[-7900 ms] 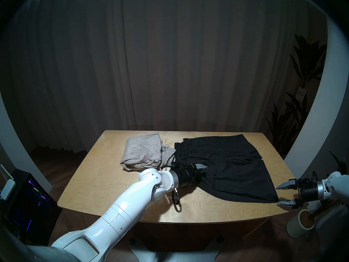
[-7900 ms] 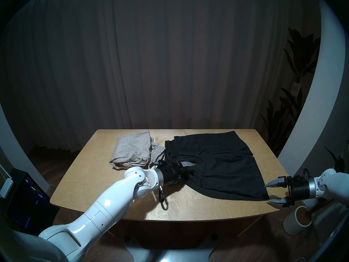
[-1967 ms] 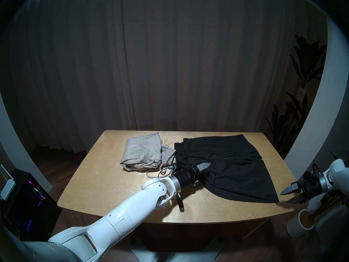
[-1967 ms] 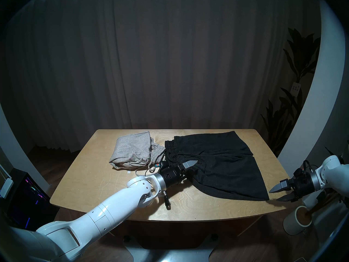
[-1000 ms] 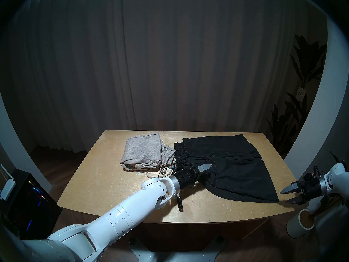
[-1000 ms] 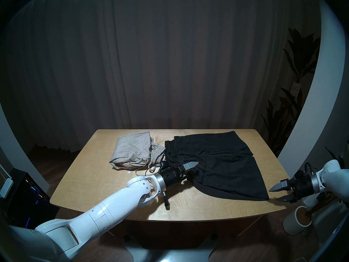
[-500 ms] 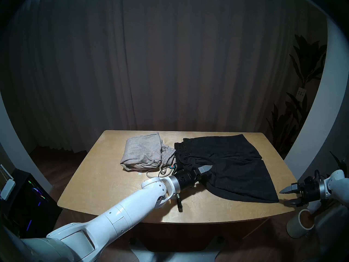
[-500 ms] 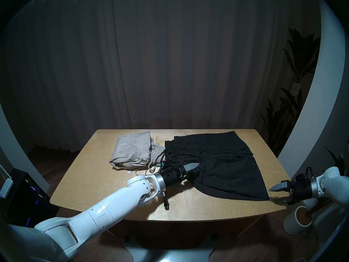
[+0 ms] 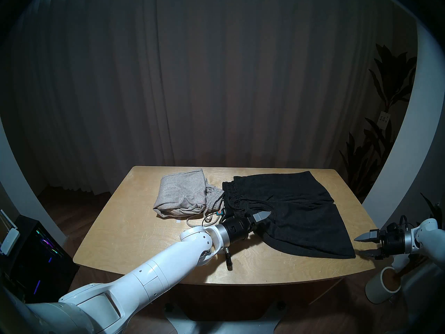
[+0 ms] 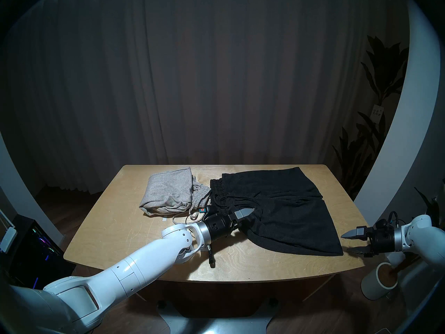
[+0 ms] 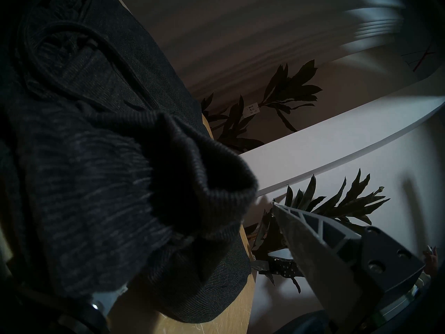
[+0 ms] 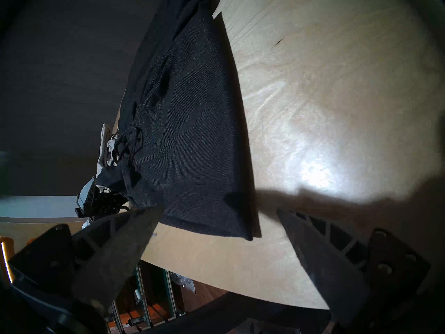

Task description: Fold pants twice and stack them

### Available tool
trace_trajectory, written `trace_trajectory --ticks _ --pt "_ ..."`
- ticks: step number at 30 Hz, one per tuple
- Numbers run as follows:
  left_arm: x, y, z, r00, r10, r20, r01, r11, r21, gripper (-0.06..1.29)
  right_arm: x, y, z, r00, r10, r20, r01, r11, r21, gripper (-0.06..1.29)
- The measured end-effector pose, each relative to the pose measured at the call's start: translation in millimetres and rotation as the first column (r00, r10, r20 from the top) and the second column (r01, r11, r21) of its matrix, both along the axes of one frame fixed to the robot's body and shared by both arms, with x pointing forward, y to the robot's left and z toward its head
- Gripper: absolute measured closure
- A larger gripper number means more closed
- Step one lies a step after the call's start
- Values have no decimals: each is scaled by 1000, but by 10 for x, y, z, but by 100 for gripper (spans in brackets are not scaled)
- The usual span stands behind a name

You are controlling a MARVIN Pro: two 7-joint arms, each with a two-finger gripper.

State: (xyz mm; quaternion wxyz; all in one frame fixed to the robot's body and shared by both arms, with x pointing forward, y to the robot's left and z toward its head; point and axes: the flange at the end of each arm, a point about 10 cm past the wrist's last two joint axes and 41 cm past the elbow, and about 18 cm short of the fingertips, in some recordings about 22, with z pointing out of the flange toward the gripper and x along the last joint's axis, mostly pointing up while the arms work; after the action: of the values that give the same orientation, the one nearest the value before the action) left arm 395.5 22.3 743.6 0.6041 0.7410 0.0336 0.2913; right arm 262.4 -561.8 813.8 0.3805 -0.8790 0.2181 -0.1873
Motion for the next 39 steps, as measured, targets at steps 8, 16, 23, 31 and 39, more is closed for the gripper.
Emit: trace_trajectory --ticks 8,16,23,31,39 --pt "-4 0 -3 1000 -1 6 1 1000 1 6 -3 -45 -48 999 -41 10 41 999 9 0" --pt "-8 1 -6 1000 -2 11 2 1000 1 6 -10 -42 -92 998 -58 4 58 998 24 1" --pt "-9 2 -7 1000 -4 14 4 1000 0 6 -76 -47 -79 998 -43 -43 46 998 54 4" --pt "-11 3 -12 1000 -8 18 8 1000 -1 6 -175 -69 -76 996 -19 -84 25 998 66 4" --pt "-19 4 -17 1000 -9 26 9 1000 0 5 -203 -12 -79 995 10 -95 -1 996 91 4"
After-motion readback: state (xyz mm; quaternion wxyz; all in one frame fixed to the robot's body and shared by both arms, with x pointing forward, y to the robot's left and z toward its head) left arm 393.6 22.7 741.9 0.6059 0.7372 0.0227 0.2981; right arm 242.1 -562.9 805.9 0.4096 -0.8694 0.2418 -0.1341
